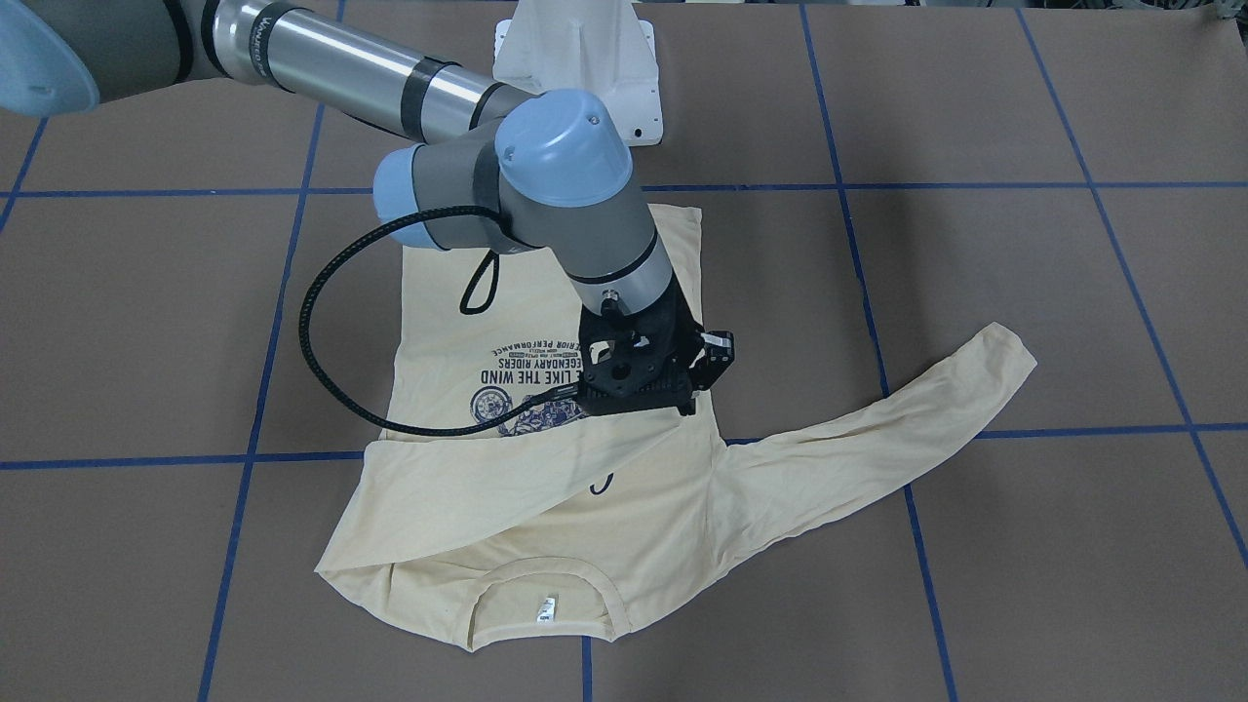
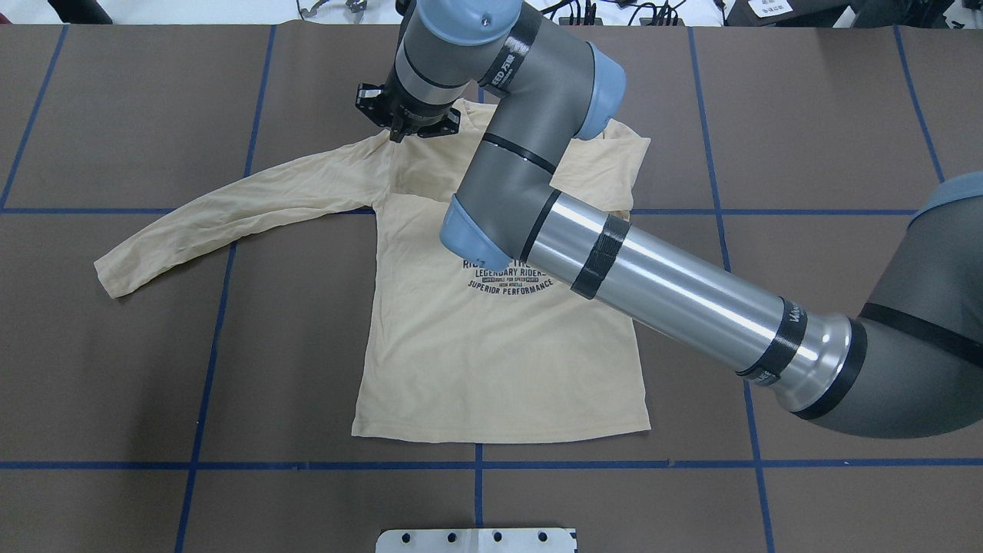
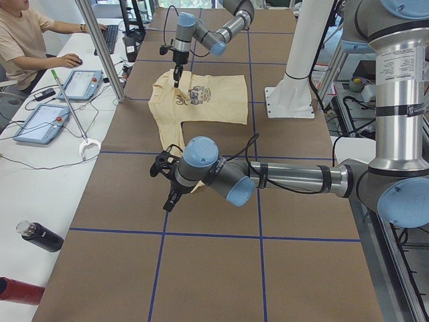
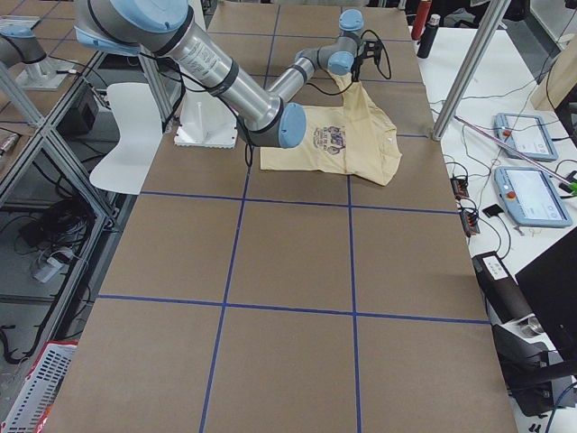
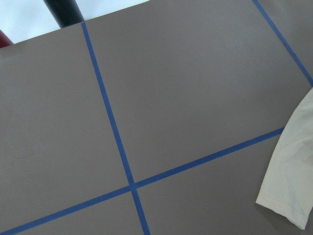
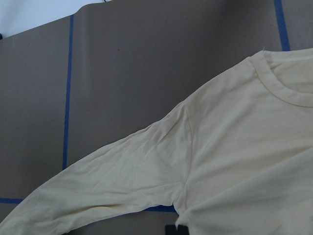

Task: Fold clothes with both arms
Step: 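Carry the sleeve with the right gripper across the shirt toward the collar, then release the sleeve and raise the right gripper away from the shirt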

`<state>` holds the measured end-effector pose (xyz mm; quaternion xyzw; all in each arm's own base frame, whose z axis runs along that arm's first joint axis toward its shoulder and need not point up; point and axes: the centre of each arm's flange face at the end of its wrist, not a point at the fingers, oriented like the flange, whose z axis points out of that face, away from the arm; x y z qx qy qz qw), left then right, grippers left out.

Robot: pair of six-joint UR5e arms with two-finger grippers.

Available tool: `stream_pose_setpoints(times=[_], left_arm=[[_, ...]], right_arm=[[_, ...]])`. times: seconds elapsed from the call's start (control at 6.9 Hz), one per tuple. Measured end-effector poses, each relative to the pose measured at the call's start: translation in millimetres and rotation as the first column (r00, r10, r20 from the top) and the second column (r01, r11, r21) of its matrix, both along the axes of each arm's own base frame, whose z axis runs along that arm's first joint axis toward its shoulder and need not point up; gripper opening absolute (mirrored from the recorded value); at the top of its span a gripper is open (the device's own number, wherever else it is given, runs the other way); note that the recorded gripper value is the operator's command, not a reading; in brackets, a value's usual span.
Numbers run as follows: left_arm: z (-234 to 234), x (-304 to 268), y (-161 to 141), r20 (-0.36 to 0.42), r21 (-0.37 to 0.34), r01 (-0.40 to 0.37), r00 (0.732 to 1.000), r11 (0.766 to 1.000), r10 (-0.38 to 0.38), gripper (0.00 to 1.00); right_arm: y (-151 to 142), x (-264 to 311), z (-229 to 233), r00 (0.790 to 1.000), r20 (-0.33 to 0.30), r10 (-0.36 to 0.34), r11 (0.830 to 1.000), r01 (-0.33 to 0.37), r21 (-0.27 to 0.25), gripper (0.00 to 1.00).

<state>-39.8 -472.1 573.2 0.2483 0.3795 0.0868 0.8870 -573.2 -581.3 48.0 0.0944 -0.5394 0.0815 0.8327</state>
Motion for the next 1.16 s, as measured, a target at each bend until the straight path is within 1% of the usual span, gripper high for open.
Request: stream_pose_setpoints(times=[0.14,0.29,0.43,0.58,0.72,0.87,1.01,1.16], left_arm=[[0.0,0.0,0.0,0.000,0.000,0.000,1.000,1.000,0.000,1.00],[-0.1,0.0,0.0,0.000,0.000,0.000,1.000,1.000,0.000,1.00],[-0.4,0.0,0.0,0.000,0.001,0.000,1.000,1.000,0.000,1.00],[-2.2,0.7,-0.2,-0.002,0.013,-0.002,1.000,1.000,0.002,1.00],[-6.0,4.2,-1.0,-0.016,0.021,0.007,1.000,1.000,-0.006,1.00],[-12.4,20.1,-3.5,-0.056,-0.001,0.018,0.998,1.000,-0.018,1.00],[-20.0,52.1,-6.9,-0.112,-0.042,0.016,0.994,0.999,-0.021,1.00],[-23.1,91.8,-8.3,-0.162,-0.091,0.005,0.987,0.996,-0.019,1.00]], right_arm=[[6.5,-16.2,-5.7,1.000,0.000,0.004,1.000,-0.004,0.015,0.69],[10.3,-30.8,-6.4,1.000,-0.006,0.014,1.000,-0.014,0.025,0.99],[9.5,-43.1,-10.5,0.999,-0.011,0.043,0.999,-0.043,0.008,0.99],[5.0,-55.3,-22.1,0.996,-0.013,0.085,0.996,-0.085,-0.033,0.99],[0.7,-61.7,-32.6,0.994,-0.014,0.110,0.992,-0.110,-0.061,0.99],[-3.5,-59.9,-37.8,0.992,-0.009,0.124,0.989,-0.124,-0.076,0.99],[-11.3,-47.6,-32.3,0.992,-0.002,0.126,0.988,-0.126,-0.094,0.98],[-22.8,-16.8,0.5,0.994,-0.004,0.108,0.986,-0.107,-0.129,0.98]])
